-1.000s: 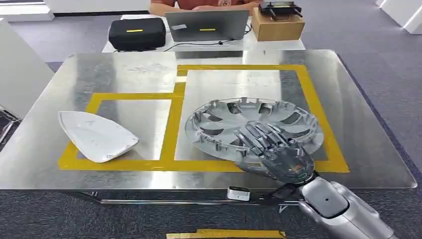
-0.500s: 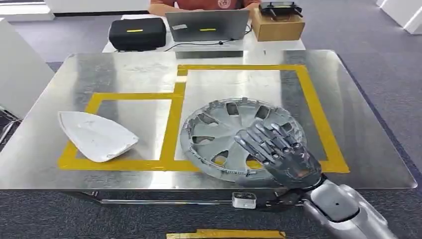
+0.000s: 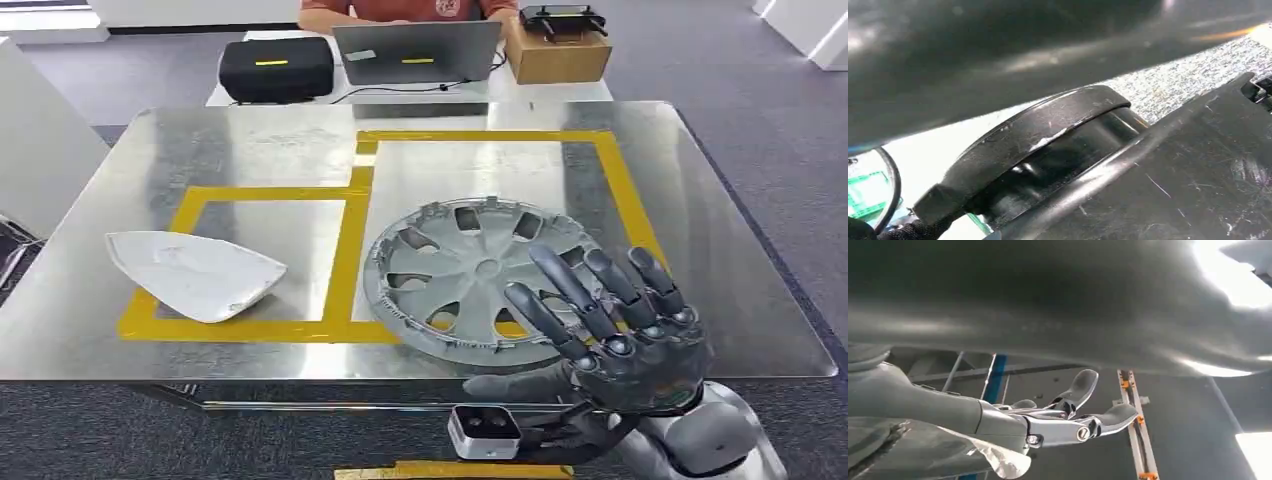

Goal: Take the parts from the cabinet and place them on the table.

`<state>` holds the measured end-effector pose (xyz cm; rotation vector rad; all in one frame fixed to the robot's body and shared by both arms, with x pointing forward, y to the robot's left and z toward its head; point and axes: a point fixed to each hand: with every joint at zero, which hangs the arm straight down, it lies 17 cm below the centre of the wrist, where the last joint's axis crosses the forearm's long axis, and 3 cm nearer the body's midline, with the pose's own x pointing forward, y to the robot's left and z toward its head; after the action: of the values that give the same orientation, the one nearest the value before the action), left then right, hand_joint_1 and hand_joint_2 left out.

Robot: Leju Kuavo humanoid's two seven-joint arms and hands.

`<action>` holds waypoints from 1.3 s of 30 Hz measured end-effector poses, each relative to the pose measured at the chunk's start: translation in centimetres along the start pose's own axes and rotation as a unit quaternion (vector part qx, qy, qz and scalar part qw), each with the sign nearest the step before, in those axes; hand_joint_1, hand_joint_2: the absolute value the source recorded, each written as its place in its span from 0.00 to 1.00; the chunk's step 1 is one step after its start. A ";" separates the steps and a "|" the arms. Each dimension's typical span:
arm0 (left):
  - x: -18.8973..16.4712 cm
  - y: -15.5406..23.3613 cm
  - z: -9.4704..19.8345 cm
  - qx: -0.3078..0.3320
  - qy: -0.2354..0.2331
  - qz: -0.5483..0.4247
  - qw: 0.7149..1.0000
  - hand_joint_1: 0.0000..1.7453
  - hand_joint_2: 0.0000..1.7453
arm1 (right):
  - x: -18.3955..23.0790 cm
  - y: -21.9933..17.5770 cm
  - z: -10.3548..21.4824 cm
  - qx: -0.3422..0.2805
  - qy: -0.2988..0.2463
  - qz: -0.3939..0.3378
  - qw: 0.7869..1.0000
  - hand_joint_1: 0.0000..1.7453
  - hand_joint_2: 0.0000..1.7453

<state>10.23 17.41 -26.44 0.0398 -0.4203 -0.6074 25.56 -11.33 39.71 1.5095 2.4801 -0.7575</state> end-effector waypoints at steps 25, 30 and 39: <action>0.2 -0.3 0.0 -0.002 0.000 0.002 1.000 0.00 0.00 | 0.1 -0.9 -0.4 -0.011 0.005 -0.001 1.000 0.00 0.00; 0.3 -0.3 0.0 -0.001 0.000 0.002 1.000 0.00 0.00 | 0.2 -0.8 -0.4 -0.010 0.004 -0.001 1.000 0.00 0.00; 0.2 -0.3 0.0 -0.001 0.002 0.002 1.000 0.00 0.00 | 0.2 -0.8 -0.3 -0.008 0.008 -0.002 1.000 0.00 0.00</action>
<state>10.23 17.02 -26.40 0.0375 -0.4153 -0.6030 24.85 -11.37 40.14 1.5125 2.4944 -0.7278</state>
